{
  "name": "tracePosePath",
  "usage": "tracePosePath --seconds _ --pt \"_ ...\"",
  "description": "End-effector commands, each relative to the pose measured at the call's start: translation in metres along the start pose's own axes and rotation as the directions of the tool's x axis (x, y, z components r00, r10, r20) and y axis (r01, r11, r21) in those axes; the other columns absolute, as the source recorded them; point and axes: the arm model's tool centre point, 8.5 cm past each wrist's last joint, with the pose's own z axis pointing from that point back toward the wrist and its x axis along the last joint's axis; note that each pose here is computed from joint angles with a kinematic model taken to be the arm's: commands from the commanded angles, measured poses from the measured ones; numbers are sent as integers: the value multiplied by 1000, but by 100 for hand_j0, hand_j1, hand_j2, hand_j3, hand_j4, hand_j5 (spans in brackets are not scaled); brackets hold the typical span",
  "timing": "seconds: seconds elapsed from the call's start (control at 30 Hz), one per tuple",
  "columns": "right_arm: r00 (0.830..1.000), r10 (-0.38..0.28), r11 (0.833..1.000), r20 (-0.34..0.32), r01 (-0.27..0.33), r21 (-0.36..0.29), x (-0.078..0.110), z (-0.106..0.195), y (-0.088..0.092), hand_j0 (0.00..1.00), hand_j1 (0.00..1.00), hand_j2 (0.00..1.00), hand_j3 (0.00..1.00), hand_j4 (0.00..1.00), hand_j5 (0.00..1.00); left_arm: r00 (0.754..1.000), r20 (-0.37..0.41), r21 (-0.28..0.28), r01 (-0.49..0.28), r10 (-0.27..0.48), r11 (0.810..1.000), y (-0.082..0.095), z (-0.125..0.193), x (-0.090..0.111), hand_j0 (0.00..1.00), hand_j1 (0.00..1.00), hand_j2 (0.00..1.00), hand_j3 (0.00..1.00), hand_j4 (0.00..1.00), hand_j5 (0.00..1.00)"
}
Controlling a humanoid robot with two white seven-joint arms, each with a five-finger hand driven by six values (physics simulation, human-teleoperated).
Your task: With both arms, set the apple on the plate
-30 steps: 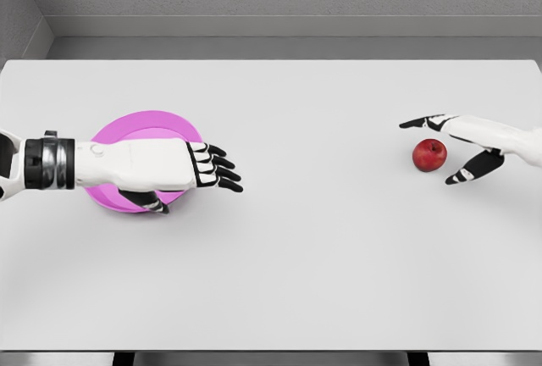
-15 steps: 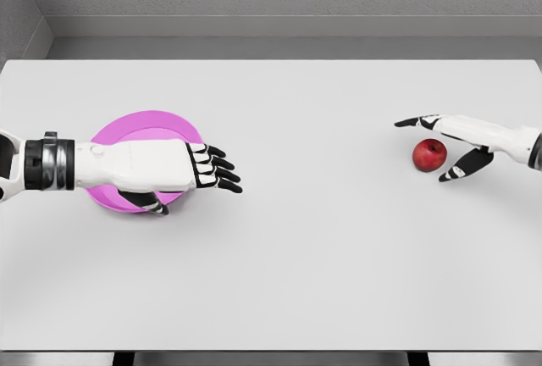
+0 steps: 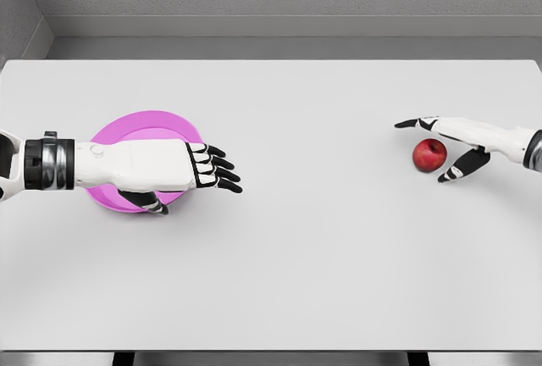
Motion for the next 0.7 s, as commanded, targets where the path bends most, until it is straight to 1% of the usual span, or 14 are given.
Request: tracePosePath --seconds 0.0,0.03,0.07,0.13,0.17,0.23,0.27,0.37,0.47,0.67 --pt "1000 -9 1000 -3 9 -5 -1 1 0 100 100 100 100 100 100 1000 0 4 -5 5 1000 1 0 0 100 100 100 100 100 100" --pt "1000 -9 1000 -5 9 -4 -2 1 0 100 100 100 100 100 100 1000 0 4 -5 5 1000 1 0 0 100 100 100 100 100 100" --pt "1000 -10 1000 -4 10 -4 -2 1 0 98 98 98 98 98 98 1000 0 4 -5 5 1000 1 0 0 100 100 100 100 100 100" --pt "1000 -15 1000 -10 15 -4 -4 2 1 89 89 89 89 89 89 1000 0 4 -5 5 1000 1 0 0 100 100 100 100 100 100" --pt "1000 -15 1000 -11 15 -3 -4 1 1 82 82 82 82 82 82 1000 0 4 -5 5 1000 1 0 0 100 100 100 100 100 100" --pt "1000 -17 1000 -5 17 -3 -3 -1 2 78 78 78 78 78 78 1000 -1 3 -4 4 1000 0 0 0 100 100 100 100 100 100" --pt "1000 -18 1000 -4 18 -4 -2 -2 3 77 77 77 77 77 77 1000 -1 3 -4 4 1000 0 0 0 100 100 100 100 100 100" --pt "1000 -17 1000 -2 17 -4 -2 -2 2 70 70 70 70 70 70 1000 -1 3 -4 4 1000 0 0 0 100 100 100 100 100 100" --pt "1000 -17 1000 -2 17 -4 -2 -2 2 57 57 57 57 57 57 1000 -1 3 -4 4 1000 0 0 0 100 100 100 100 100 100" --pt "1000 -18 1000 0 18 -5 -2 -3 2 36 36 36 36 36 36 1000 0 4 -7 7 1000 0 0 0 100 100 100 100 100 100"
